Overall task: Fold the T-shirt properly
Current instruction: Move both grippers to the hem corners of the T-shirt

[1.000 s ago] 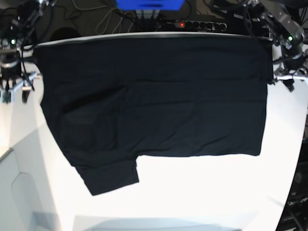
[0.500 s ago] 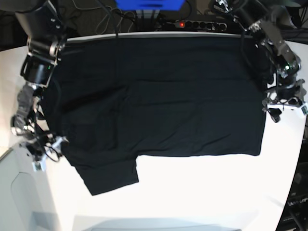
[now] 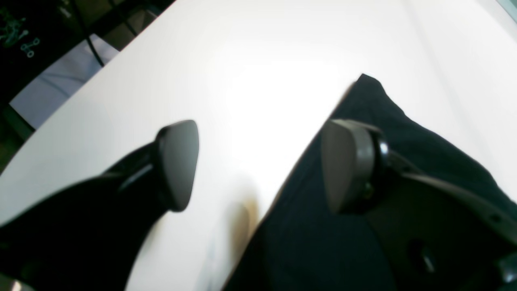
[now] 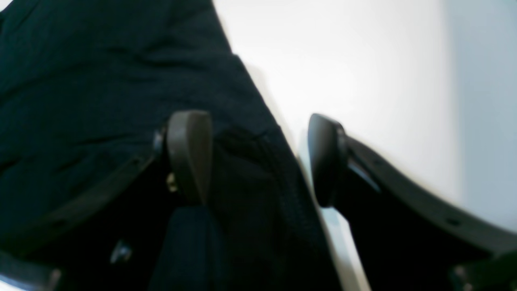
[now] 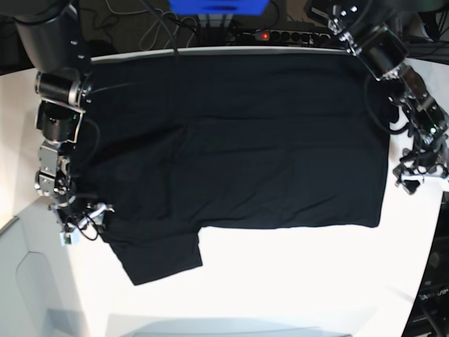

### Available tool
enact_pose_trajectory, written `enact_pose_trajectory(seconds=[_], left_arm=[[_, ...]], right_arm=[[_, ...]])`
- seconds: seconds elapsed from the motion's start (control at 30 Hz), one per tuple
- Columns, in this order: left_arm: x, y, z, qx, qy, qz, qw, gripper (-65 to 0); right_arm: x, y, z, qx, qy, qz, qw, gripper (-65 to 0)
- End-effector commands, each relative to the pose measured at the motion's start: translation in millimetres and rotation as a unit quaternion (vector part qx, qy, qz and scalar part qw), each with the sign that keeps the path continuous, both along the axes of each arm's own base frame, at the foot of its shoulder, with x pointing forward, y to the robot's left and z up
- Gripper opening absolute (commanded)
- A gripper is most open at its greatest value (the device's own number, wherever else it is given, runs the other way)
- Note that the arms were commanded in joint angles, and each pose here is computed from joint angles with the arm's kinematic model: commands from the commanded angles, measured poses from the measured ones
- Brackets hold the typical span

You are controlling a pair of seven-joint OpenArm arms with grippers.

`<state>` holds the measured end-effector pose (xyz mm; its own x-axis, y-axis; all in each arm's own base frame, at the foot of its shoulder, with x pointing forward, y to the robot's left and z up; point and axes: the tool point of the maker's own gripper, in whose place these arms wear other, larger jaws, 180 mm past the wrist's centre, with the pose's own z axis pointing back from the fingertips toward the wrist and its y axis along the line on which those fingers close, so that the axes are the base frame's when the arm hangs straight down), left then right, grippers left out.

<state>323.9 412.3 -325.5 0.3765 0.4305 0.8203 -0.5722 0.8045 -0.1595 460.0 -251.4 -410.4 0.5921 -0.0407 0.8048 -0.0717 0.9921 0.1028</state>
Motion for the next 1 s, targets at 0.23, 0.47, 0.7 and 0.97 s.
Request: enact_pose_trajectory(seconds=[0.23, 0.47, 0.7, 0.97], left_arm=[[64, -5, 19, 0.023, -0.029, -0.047, 0.998, -18.9], [110, -24, -25, 0.033, -0.002, -0.091, 0.995, -19.1], [139, -35, -49, 0.044, 0.006, -0.106, 0.993, -19.1], [142, -42, -61, 0.053, 0.022, -0.120, 0.991, -19.5]], right_arm=[[-6, 12, -9, -0.024, 0.013, 0.032, 0.9991, -32.2], [-24, 35, -34, -0.039, 0.046, 0.072, 0.9956, -61.5], [-33, 47, -45, -0.050, 0.060, 0.097, 0.9923, -65.0], [-32, 51, -45, -0.046, 0.059, 0.098, 0.9923, -65.0]])
